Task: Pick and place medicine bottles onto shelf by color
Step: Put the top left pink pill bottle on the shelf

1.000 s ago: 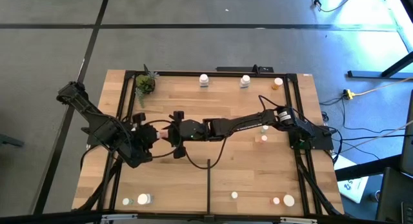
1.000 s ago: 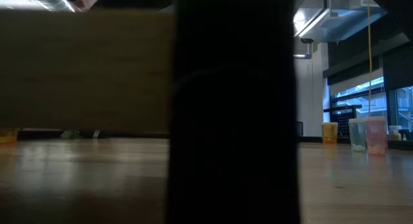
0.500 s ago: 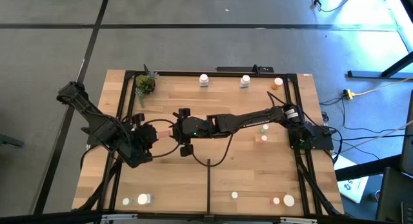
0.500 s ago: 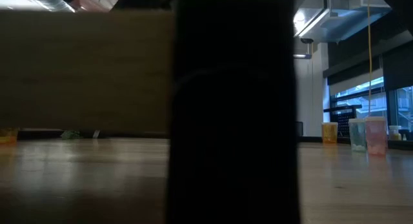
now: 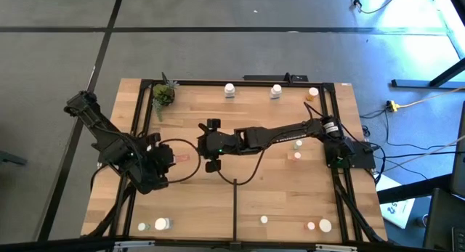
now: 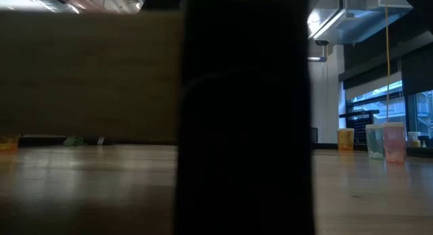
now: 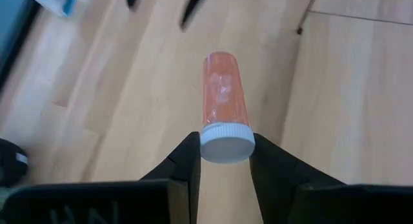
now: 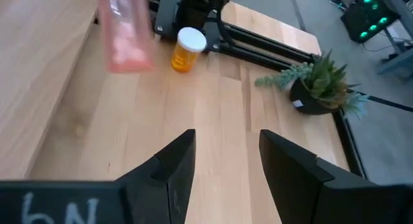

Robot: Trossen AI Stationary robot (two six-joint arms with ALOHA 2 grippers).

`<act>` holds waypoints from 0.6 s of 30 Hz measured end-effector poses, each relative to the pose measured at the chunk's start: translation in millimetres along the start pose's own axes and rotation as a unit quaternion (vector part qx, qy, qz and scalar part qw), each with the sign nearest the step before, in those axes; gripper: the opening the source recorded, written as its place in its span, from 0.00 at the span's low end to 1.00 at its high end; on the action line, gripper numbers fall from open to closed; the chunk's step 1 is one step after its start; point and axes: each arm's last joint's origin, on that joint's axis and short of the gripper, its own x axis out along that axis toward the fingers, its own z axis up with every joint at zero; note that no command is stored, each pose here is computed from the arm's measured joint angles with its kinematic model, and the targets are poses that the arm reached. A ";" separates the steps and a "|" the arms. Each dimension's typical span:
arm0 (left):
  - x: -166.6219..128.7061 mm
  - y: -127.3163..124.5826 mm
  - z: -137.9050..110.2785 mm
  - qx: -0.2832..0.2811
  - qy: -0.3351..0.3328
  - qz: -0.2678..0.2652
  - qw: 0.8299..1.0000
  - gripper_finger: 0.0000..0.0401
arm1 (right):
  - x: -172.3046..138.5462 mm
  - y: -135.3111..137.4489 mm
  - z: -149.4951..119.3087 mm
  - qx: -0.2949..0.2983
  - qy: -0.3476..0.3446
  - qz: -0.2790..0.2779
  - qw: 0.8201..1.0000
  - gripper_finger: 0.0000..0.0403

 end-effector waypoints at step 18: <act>-0.1 -12.4 2.6 -0.054 0.080 -0.117 0.988 0.23 | -92.0 0.1 31.3 -0.008 -0.032 0.033 0.999 0.43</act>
